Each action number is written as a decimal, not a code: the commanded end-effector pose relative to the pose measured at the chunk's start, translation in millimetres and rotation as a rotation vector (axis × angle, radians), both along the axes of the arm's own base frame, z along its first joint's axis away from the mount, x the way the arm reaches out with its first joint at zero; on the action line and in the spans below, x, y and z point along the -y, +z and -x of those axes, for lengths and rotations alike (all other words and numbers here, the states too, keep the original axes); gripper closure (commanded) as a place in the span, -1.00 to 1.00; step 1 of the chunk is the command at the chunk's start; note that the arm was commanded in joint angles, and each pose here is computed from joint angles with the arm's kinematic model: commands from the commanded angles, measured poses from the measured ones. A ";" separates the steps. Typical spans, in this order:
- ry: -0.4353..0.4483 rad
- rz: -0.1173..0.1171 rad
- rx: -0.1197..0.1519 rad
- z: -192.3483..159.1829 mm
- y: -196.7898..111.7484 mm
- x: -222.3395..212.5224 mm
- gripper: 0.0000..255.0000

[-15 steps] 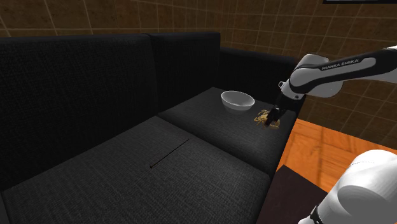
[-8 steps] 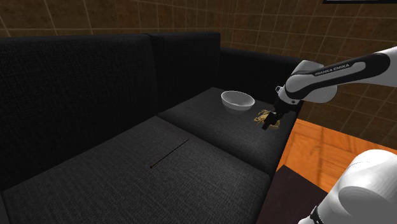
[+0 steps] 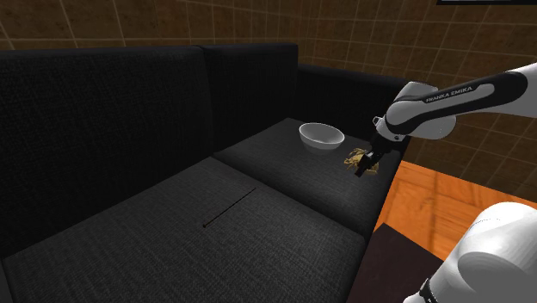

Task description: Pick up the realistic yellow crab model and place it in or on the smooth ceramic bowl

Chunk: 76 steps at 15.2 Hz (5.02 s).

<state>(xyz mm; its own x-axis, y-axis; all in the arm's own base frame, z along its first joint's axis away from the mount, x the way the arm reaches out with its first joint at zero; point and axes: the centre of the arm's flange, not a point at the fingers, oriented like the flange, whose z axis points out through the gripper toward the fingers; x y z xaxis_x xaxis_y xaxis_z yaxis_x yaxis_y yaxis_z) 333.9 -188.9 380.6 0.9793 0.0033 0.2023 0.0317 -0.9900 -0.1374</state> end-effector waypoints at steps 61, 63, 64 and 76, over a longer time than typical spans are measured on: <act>0.000 0.000 0.000 -190.1 138.6 -39.4 1.00; 0.000 0.000 0.000 -190.1 128.1 -39.4 1.00; 0.000 0.000 0.000 -190.1 122.8 -39.4 1.00; 0.000 0.000 0.000 -190.1 100.7 -39.4 -1.00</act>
<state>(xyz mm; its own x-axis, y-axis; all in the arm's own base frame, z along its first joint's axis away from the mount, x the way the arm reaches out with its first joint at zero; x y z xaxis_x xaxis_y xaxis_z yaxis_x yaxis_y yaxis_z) 524.0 -149.5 481.1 0.9793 0.0033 0.2022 0.0317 -0.9900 -0.1373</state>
